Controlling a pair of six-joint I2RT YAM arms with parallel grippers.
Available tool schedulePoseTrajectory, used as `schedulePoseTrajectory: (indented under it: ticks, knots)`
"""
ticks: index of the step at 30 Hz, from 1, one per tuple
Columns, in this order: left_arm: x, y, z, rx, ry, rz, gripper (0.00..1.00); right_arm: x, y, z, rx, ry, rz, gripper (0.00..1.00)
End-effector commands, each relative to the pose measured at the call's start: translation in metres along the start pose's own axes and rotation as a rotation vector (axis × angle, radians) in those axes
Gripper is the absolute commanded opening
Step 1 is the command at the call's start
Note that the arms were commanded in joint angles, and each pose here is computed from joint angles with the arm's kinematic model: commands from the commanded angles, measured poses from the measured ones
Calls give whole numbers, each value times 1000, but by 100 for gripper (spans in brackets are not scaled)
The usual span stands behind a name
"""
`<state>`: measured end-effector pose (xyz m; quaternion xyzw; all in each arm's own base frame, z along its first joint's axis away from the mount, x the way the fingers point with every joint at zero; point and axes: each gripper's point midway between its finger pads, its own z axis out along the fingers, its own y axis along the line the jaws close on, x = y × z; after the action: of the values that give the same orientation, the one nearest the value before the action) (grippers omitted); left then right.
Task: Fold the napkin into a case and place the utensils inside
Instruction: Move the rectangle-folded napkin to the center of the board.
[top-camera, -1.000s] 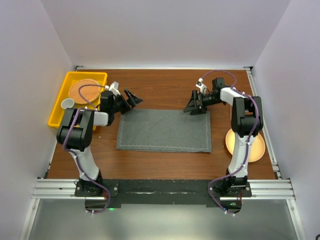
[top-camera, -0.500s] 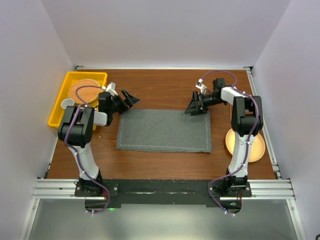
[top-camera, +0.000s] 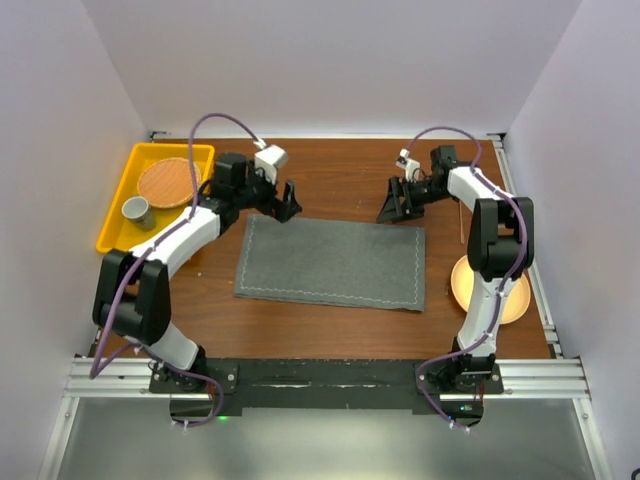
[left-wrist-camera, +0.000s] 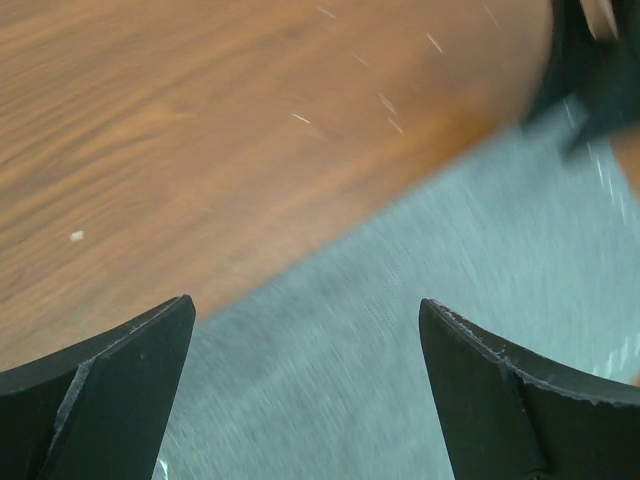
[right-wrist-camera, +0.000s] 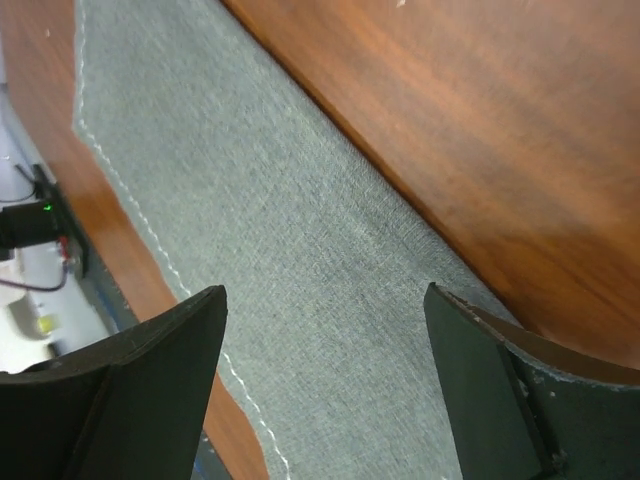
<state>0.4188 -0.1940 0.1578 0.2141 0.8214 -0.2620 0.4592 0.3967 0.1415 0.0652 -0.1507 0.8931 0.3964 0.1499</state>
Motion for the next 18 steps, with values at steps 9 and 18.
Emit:
schedulePoseTrajectory:
  ticks: [9, 18]
  knots:
    - [125, -42, -29, 167, 448, 356, 55, 4, -19, -25, 229, 75, -193, 27]
    - [162, -37, -26, 130, 580, 340, 34, 31, -51, -14, 362, 169, -193, 23]
